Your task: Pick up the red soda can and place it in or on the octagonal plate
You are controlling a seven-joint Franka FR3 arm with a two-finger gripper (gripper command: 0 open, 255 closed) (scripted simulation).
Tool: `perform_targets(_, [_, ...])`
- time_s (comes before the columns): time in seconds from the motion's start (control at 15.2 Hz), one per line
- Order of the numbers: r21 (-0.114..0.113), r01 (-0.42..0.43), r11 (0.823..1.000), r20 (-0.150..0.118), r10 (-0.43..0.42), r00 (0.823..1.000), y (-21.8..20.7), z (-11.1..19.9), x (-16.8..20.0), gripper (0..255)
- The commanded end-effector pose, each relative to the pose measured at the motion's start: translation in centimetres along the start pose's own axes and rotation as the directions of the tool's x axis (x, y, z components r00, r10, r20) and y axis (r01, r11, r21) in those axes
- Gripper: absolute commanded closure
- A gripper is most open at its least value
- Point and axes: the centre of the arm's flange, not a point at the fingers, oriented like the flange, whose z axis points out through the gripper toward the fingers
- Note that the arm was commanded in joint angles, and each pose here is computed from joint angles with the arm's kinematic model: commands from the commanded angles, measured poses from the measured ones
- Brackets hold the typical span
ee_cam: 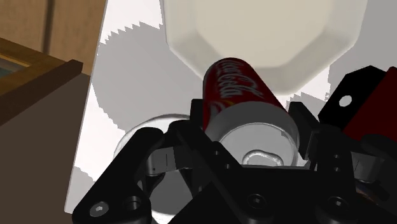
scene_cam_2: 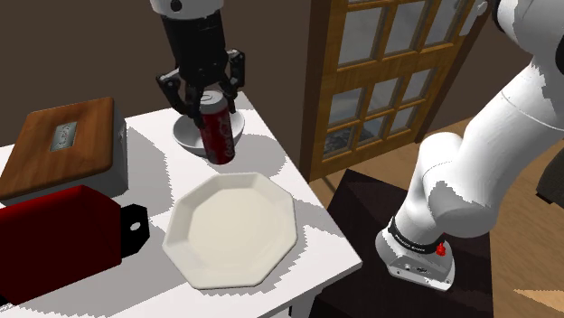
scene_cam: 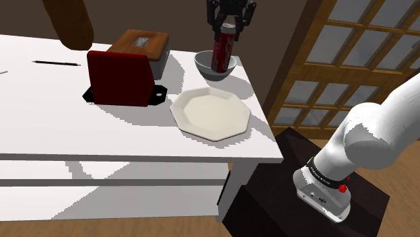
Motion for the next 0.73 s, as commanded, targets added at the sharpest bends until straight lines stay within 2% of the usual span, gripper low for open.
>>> perform_targets(0.0, [0.000,-0.002,1.000,-0.001,0.002,1.000,-1.3,-0.3,-2.2,255])
perform_targets(0.26, [0.000,-0.002,1.000,-0.001,0.002,1.000,-4.8,-0.9,-7.4,255])
perform_targets(0.66, [0.000,-0.002,1.000,-0.001,0.002,1.000,-4.8,2.3,-7.4,255])
